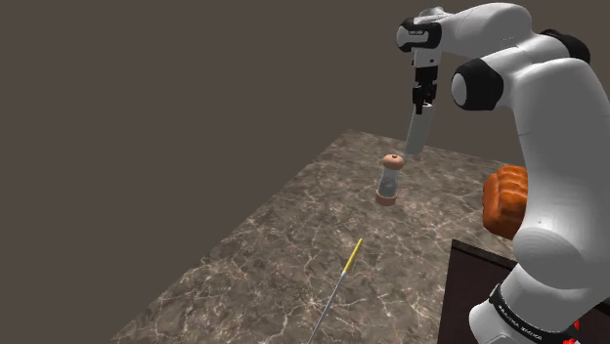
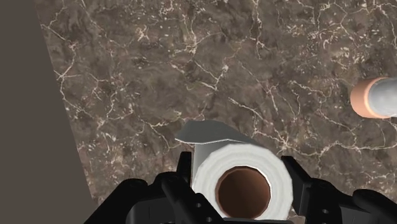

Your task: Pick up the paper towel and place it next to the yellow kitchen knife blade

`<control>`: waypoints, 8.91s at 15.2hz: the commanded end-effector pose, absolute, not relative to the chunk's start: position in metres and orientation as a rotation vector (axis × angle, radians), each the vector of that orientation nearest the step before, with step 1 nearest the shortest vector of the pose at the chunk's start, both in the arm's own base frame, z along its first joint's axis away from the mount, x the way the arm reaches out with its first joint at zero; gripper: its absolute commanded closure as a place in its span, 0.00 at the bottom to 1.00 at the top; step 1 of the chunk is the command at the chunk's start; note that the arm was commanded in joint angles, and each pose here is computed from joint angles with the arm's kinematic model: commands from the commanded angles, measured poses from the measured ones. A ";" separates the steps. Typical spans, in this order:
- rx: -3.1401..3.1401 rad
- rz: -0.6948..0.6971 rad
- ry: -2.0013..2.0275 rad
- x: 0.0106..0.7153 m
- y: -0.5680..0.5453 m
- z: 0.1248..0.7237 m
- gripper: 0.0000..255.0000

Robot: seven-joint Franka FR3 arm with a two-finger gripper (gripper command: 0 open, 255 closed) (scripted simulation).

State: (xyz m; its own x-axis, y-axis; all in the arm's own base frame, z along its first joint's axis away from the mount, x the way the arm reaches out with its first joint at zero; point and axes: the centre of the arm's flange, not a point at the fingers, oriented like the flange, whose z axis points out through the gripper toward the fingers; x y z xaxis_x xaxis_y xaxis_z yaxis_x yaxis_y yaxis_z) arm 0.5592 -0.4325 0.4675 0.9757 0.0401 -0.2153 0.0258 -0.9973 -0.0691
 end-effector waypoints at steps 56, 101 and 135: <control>-3.056 0.336 -0.051 0.490 0.141 0.672 1.00; -3.056 0.336 -0.051 0.481 0.218 0.485 1.00; -3.056 0.336 -0.051 0.492 0.215 0.466 0.00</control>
State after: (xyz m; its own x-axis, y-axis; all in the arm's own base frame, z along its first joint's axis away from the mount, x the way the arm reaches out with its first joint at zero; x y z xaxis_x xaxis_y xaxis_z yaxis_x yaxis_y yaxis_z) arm 0.4911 0.2144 0.4655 0.9756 0.0402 -0.2157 0.0256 -0.9972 -0.0698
